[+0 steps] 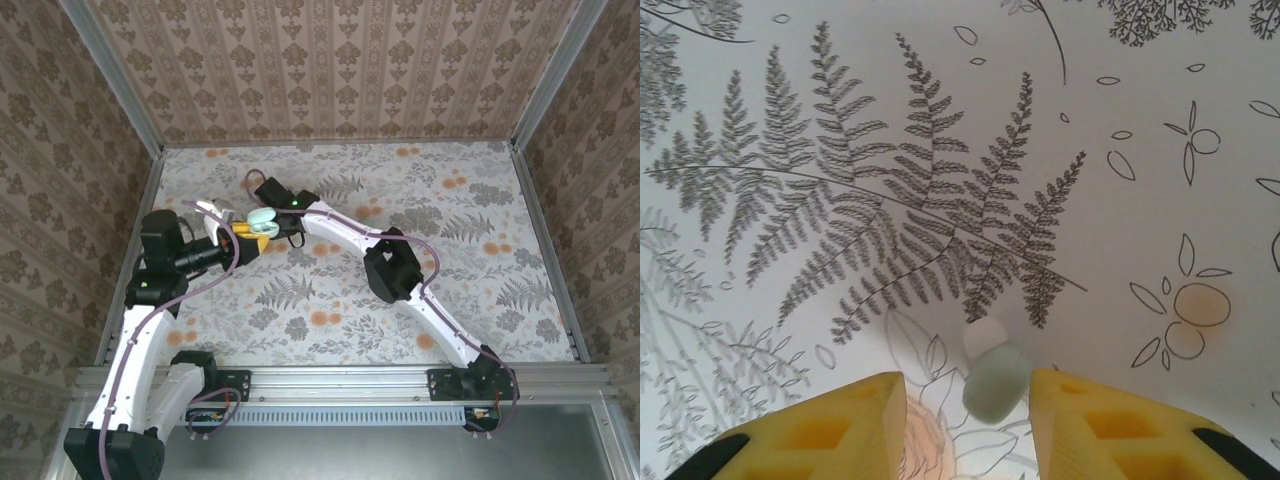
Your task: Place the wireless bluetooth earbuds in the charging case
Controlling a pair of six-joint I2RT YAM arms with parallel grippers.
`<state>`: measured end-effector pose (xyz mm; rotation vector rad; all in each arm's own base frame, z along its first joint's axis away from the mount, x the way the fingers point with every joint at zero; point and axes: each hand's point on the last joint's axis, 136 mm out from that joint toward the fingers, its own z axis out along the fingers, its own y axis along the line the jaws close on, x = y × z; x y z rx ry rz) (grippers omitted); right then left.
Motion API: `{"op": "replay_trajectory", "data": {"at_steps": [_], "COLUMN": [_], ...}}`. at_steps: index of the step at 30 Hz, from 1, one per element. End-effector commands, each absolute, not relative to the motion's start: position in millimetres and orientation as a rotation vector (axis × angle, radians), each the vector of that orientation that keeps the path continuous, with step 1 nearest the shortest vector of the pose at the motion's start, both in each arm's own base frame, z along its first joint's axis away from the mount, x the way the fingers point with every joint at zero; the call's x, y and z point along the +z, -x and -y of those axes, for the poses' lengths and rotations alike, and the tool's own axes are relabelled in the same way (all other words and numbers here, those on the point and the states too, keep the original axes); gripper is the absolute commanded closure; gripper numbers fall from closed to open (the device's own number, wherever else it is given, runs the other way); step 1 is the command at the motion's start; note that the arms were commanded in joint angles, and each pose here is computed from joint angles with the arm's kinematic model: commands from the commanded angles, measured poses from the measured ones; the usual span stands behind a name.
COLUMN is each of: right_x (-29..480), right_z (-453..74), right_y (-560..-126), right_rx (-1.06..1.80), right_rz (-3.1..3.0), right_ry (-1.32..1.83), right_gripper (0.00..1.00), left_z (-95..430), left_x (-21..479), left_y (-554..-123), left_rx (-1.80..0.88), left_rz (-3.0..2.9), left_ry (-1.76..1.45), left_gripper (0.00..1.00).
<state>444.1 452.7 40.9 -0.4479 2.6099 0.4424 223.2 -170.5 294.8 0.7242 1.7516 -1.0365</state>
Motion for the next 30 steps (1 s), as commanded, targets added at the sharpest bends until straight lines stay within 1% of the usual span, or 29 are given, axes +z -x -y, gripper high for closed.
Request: {"op": "replay_trajectory", "data": {"at_steps": [1, 7, 16, 21, 25, 30], "right_x": [29.4, 22.3, 22.7, 33.2, 46.3, 54.0], "right_z": [-446.1, -447.4, -440.4, -430.2, -412.0, -361.3], "right_y": [-446.9, -450.7, -444.4, -435.2, -419.1, -369.9], "right_rx": [0.372, 0.366, 0.335, 0.338, 0.363, 0.346], "right_rz": [-2.621, -2.616, -2.631, -2.626, -2.623, -2.622], "right_ry": [0.460, 0.475, 0.546, 0.594, 0.651, 0.815], "right_gripper": [0.61, 0.62, 0.77, 0.81, 0.83, 0.83], "left_z": [170.0, 168.9, 168.5, 168.8, 169.7, 170.9], "left_x": [296.5, 297.2, 297.5, 298.9, 301.2, 302.8], "left_y": [-221.9, -221.7, -219.9, -218.5, -216.7, -215.7], "left_rx": [-1.031, -1.033, -1.038, -1.042, -1.054, -1.066], "left_rz": [-1.726, -1.725, -1.728, -1.725, -1.718, -1.709], "left_ry": [-0.747, -0.744, -0.746, -0.749, -0.755, -0.763], "left_gripper": [0.84, 0.84, 0.84, 0.84, 0.84, 0.84]}}
